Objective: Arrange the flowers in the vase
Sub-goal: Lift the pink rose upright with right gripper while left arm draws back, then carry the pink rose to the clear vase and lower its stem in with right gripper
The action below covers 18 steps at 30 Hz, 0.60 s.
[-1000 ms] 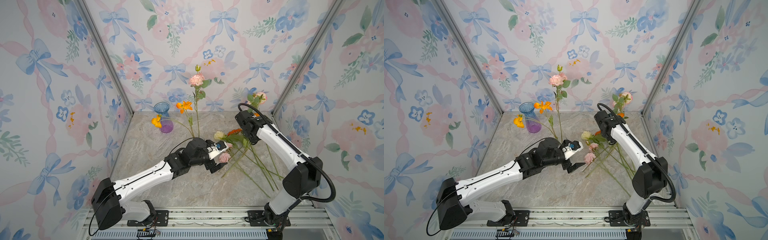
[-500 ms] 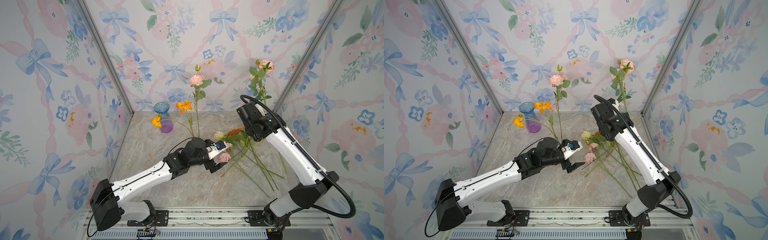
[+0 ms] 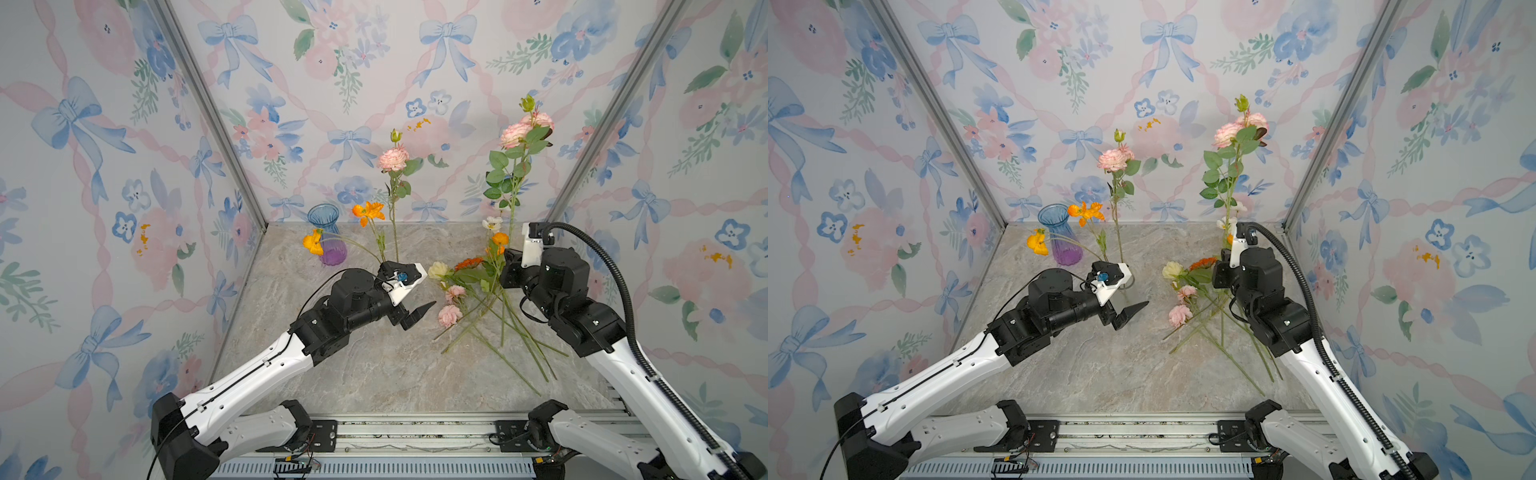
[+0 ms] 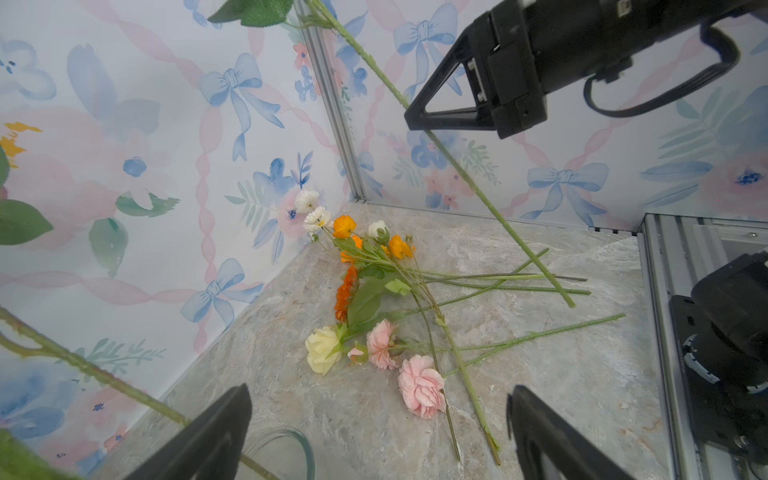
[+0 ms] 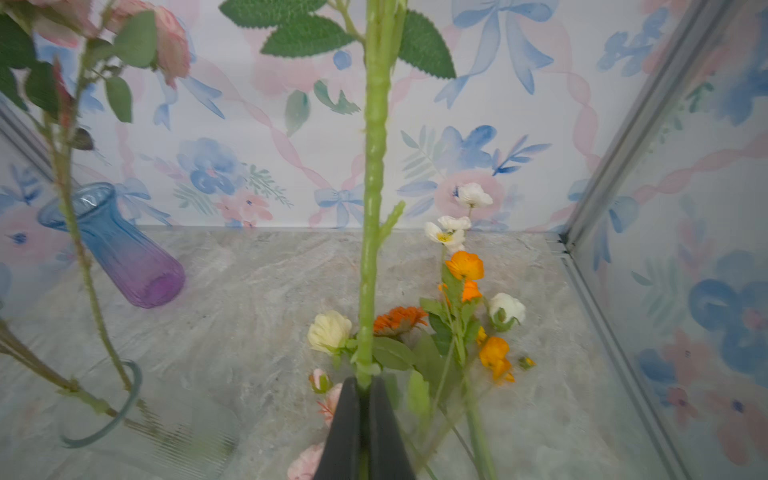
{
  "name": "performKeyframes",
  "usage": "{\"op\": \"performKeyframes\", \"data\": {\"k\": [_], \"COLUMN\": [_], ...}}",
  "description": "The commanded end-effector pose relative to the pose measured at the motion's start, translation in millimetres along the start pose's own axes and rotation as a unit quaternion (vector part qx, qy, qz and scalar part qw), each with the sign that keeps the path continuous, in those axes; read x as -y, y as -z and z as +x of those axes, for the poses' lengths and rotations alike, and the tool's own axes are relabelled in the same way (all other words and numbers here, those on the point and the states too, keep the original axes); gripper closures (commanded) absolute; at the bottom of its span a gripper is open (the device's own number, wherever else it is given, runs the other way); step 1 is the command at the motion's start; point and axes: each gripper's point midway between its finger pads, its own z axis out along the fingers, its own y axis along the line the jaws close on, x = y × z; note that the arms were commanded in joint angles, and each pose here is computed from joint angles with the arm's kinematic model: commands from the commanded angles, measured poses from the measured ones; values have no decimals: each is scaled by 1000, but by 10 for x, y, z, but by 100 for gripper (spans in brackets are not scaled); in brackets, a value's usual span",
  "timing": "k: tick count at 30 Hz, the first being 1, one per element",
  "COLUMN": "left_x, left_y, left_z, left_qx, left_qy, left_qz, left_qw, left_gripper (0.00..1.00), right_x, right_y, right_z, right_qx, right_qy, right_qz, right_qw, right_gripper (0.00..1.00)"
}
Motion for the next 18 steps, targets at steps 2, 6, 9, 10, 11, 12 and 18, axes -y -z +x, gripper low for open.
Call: {"op": "performKeyframes", "data": {"k": [2,6,9,10,11,12,18], "left_x": [-155,-215,-248,-265,-286,-310,-503], "left_y": [246,431,505,522,536,551,668], "left_z": [120,302,332,320,308,294,264], "left_qx": [-2,-7,-1,4,9,14,33], "left_qy": [-3,8,15,17,20,24,41], "left_qz": [-60,-94,-108,-113,-118,-123,-163], "left_qw": [998,995,994,993,993,992,985], "left_gripper": [2,2,2,2,2,2,2], "right_x": [-565,-935,-1143,-1217,-1281,-1335,-1567], "right_y": [42,84,82,70,59,52,-54], "right_z": [-584,-763,-881,-919,-958,-987,-1119], "right_qx": [115,171,216,229,241,249,272], "right_qy": [-87,-97,-107,-115,-123,-127,-151], "right_qz": [-154,-213,-230,-237,-244,-248,-257], "right_qw": [977,957,943,937,931,927,915], "right_gripper": [100,100,100,100,100,100,100]}}
